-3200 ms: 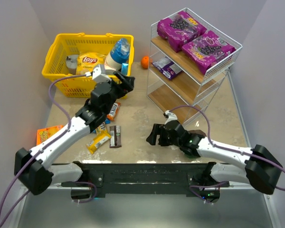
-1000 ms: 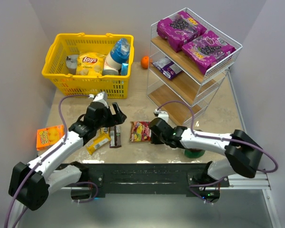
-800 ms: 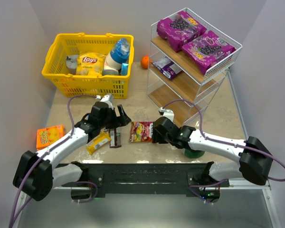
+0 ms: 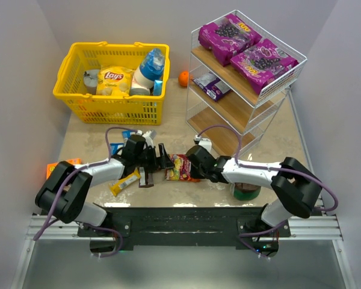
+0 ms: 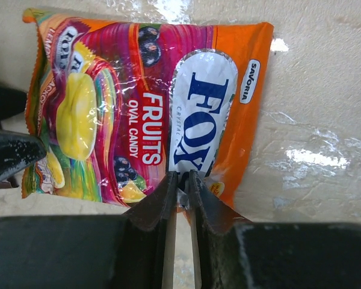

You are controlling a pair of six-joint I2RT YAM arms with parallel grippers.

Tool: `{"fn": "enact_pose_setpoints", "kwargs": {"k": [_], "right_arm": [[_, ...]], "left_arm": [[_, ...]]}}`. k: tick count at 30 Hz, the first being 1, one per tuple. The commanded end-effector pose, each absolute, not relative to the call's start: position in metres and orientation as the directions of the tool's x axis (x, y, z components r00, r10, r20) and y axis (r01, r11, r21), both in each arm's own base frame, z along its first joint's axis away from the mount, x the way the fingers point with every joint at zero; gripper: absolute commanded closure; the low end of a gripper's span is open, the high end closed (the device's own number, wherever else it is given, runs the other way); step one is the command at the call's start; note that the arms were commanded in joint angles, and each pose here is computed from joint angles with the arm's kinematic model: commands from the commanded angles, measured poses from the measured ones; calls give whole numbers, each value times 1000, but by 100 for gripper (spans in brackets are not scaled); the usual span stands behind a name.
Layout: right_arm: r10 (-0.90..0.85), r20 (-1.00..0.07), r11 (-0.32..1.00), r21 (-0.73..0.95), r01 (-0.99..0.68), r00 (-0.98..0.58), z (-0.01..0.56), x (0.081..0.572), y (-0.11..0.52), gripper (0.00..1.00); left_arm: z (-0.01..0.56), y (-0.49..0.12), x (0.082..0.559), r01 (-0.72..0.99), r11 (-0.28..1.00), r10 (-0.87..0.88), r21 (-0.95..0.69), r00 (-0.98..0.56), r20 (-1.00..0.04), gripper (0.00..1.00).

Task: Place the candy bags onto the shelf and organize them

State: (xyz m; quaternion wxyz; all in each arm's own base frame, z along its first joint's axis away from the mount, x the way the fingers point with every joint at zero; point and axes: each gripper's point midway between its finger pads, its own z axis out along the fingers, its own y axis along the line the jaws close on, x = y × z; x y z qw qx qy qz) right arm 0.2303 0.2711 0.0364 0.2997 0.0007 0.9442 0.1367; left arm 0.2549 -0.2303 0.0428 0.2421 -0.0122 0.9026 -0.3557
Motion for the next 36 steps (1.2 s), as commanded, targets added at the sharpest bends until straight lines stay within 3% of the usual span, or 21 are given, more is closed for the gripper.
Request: {"fn": "enact_pose_setpoints", "kwargs": {"k": [1, 9, 13, 22, 29, 32, 36], "right_arm": [[107, -534, 966, 255, -39, -839, 17, 223, 259, 85], [115, -514, 972, 235, -10, -850, 4, 216, 246, 85], [115, -513, 974, 226, -5, -851, 2, 217, 243, 85], [126, -516, 974, 225, 9, -847, 3, 217, 236, 85], [126, -529, 967, 255, -16, -839, 33, 217, 238, 82], [109, -570, 952, 297, -80, -814, 82, 220, 245, 74], [133, -669, 892, 402, -206, -731, 173, 224, 256, 55]], "left_arm": [[48, -242, 251, 204, 677, -179, -707, -886, -427, 16], [45, -258, 246, 187, 590, -196, -786, -910, -364, 16], [37, -261, 244, 180, 581, -180, -794, -922, -341, 21], [31, -263, 237, 168, 560, -167, -811, -936, -309, 48], [34, -263, 238, 163, 563, -171, -810, -936, -307, 81], [43, -263, 240, 168, 558, -184, -813, -930, -319, 92], [67, -265, 247, 194, 540, -213, -819, -910, -356, 99]]}}
